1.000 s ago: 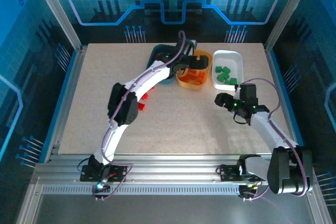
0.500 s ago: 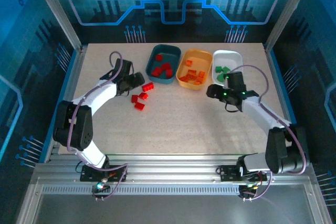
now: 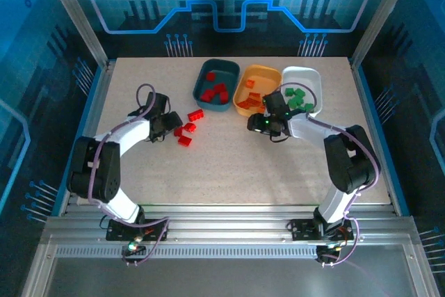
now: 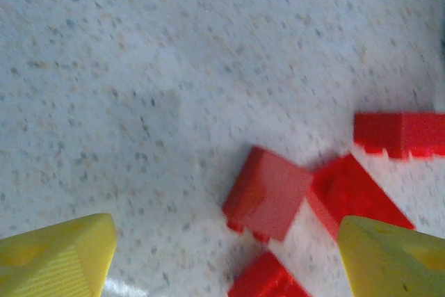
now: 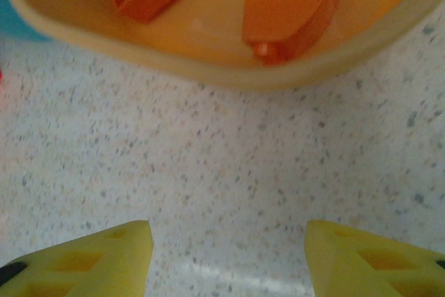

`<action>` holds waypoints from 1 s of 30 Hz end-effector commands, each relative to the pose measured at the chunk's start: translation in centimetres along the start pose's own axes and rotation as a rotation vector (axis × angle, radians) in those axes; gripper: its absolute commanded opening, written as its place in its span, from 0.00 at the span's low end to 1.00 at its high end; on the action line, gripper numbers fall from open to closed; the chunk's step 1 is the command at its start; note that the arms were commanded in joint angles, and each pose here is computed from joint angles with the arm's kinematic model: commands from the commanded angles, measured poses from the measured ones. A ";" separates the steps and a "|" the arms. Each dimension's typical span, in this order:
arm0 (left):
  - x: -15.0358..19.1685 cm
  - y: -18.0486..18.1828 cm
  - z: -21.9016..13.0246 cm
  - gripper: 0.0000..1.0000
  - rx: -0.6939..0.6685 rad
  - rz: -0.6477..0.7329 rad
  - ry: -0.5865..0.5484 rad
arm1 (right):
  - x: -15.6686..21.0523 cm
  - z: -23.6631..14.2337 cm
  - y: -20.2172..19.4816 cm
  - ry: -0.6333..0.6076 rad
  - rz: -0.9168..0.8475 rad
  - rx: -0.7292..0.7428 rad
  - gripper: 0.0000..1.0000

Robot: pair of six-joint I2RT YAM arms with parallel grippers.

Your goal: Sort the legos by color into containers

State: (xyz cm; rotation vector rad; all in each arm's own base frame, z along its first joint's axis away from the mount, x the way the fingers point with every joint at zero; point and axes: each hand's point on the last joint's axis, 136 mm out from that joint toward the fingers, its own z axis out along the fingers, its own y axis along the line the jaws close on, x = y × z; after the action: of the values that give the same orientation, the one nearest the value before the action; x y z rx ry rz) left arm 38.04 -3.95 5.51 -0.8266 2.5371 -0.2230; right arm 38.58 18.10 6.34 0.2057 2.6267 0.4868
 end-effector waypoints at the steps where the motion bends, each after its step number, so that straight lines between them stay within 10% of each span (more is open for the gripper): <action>1: -0.8 -0.4 0.8 0.80 -0.014 -0.016 0.020 | -3.2 -0.1 -1.1 -0.081 0.052 0.046 0.62; 16: 4.1 -2.7 -0.4 0.78 -0.028 0.274 0.045 | -4.7 -2.7 -3.4 -0.152 -0.023 0.083 0.61; 22: 4.6 -3.0 0.3 0.60 -0.077 0.311 0.055 | -2.6 -5.6 -2.8 -0.167 -0.055 0.048 0.63; 30: 7.8 -3.7 0.9 0.75 -0.034 0.382 0.089 | -1.4 -8.1 -3.3 -0.193 -0.076 0.044 0.67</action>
State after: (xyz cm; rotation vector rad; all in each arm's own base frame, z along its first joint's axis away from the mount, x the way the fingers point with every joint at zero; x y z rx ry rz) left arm 35.72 -11.07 4.02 -0.3851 2.6931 -0.0985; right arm 36.64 12.54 12.57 0.1859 2.4367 0.3910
